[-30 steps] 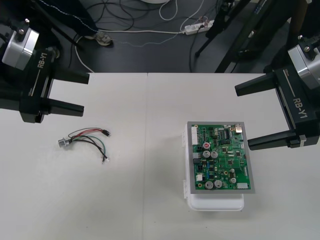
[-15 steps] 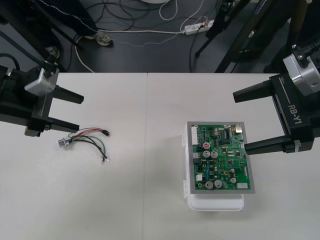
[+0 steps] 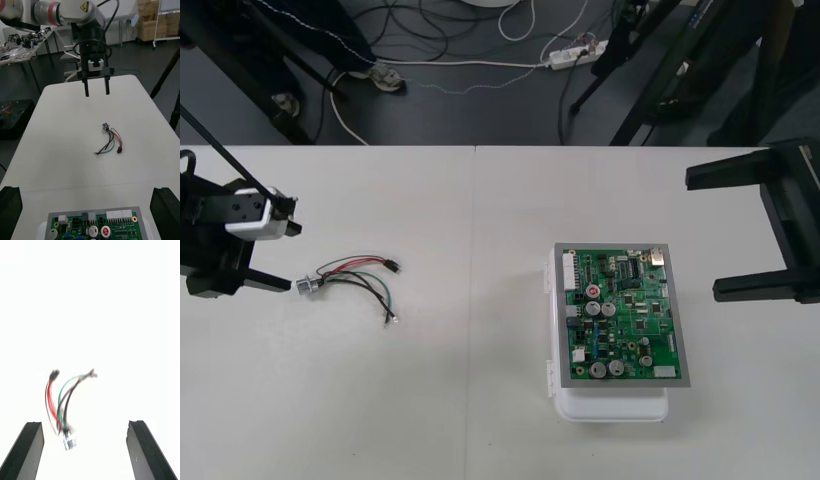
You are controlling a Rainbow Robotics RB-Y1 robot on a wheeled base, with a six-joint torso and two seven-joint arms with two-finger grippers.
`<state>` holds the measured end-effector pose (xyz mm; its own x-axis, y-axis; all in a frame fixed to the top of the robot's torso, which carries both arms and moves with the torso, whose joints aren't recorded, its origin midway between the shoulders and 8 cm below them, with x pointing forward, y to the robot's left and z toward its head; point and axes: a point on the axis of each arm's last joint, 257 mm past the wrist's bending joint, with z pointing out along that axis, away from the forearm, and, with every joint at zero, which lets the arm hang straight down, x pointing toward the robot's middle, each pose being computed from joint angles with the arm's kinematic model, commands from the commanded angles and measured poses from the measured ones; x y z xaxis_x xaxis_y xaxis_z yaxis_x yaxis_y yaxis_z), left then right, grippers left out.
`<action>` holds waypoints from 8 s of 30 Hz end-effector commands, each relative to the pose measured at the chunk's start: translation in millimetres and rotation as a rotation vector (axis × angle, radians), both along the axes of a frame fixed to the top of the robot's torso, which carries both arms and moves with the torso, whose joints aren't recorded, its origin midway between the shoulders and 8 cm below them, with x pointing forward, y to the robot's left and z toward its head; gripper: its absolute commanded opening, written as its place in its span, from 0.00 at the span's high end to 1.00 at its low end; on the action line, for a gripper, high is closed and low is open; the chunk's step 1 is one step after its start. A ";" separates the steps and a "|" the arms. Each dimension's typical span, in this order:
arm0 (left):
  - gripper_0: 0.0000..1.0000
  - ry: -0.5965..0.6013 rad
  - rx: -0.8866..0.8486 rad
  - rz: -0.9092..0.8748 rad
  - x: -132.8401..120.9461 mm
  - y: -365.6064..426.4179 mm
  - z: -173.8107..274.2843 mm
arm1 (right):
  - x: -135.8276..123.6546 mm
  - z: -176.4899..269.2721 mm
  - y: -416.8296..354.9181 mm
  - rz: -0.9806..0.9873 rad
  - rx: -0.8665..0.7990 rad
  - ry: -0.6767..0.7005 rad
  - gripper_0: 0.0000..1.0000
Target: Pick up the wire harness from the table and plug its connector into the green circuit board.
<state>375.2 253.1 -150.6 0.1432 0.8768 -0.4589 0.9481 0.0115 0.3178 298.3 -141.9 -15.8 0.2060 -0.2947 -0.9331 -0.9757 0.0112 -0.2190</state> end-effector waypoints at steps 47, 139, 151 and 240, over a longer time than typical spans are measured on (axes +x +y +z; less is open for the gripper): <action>0.35 -0.247 0.355 0.412 64.7 50.4 -89.6 | -29.0 27.0 -55.6 0.013 0.265 -0.168 0.00; 0.02 -0.193 0.498 0.495 128.4 63.9 -197.3 | -13.8 4.1 -57.8 -0.013 0.253 -0.053 0.00; 1.00 -0.200 0.495 0.487 130.1 62.7 -196.2 | -14.3 4.0 -57.2 -0.011 0.252 -0.050 0.00; 1.00 -0.896 -0.236 0.215 55.5 -178.0 221.7 | -23.2 64.9 -13.1 0.060 0.412 0.163 0.00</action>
